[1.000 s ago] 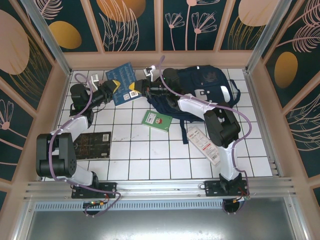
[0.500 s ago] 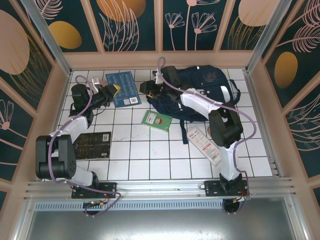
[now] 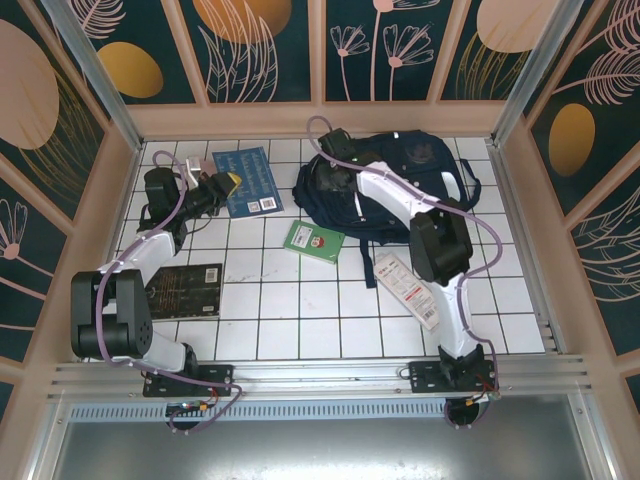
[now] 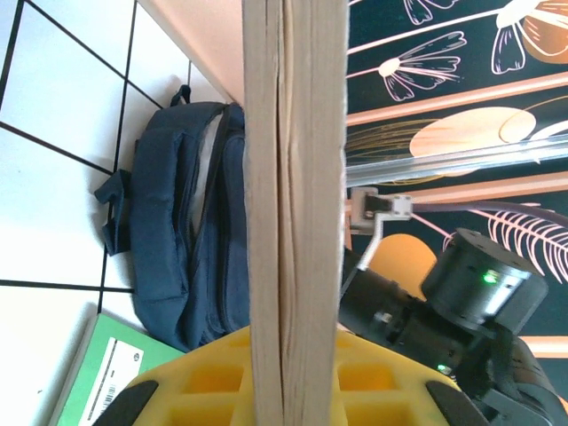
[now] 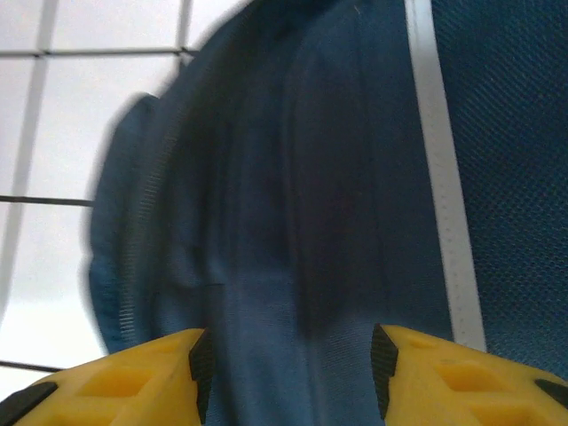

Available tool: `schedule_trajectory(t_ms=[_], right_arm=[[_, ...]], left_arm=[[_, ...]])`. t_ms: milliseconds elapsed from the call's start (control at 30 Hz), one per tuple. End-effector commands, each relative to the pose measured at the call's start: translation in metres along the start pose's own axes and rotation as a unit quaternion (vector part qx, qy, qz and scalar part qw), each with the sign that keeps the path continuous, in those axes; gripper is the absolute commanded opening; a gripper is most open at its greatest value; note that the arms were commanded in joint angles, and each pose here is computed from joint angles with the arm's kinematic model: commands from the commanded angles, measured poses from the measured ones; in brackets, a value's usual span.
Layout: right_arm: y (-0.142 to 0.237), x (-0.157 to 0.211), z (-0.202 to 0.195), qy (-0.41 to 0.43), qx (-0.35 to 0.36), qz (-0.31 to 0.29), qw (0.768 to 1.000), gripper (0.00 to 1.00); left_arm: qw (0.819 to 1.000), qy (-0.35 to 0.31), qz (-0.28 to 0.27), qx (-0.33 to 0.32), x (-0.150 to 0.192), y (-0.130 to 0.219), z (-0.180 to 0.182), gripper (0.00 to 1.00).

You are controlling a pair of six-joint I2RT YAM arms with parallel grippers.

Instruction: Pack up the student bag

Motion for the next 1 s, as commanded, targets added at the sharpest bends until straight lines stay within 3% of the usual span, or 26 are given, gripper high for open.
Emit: schedule_trajectory(t_ms=[0, 200, 267, 367, 400, 667, 967], right_arm=[[-0.015, 0.011, -0.014, 0.047, 0.066, 0.022, 0.996, 0.52], [-0.038, 0.025, -0.021, 0.067, 0.094, 0.039, 0.993, 0.49], [-0.042, 0.029, -0.022, 0.073, 0.100, 0.043, 0.991, 0.34], [-0.042, 0.030, -0.025, 0.072, 0.102, 0.044, 0.991, 0.02], [-0.038, 0.028, -0.025, 0.073, 0.098, 0.041, 0.992, 0.00], [0.027, -0.018, -0.012, 0.053, 0.040, -0.035, 0.997, 0.00], [0.106, -0.071, -0.006, 0.020, -0.064, -0.093, 0.993, 0.00]], left_arm=[[0.999, -0.039, -0.001, 0.019, -0.001, 0.004, -0.023, 0.00], [0.999, -0.041, 0.002, 0.012, 0.001, 0.006, -0.021, 0.00], [0.999, -0.040, 0.002, 0.011, 0.001, 0.005, -0.020, 0.00], [0.999, -0.038, 0.001, 0.008, 0.001, 0.005, -0.018, 0.00], [0.999, -0.037, 0.000, 0.006, 0.001, 0.005, -0.018, 0.00], [0.999, -0.038, 0.005, 0.003, 0.004, -0.009, -0.018, 0.00], [0.999, -0.035, 0.018, 0.010, 0.010, -0.054, -0.021, 0.00]])
Point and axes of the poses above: each hand's point on the last joint's axis, 136 mm out from that joint toward the fingers, its own y axis back along the fingers, its own z axis along the line the jaws close on, x = y × z, the point moved 3 cm from there along y, back along the fingers, and after that the axes turned 1 degree about y, right-handed, at the moved point
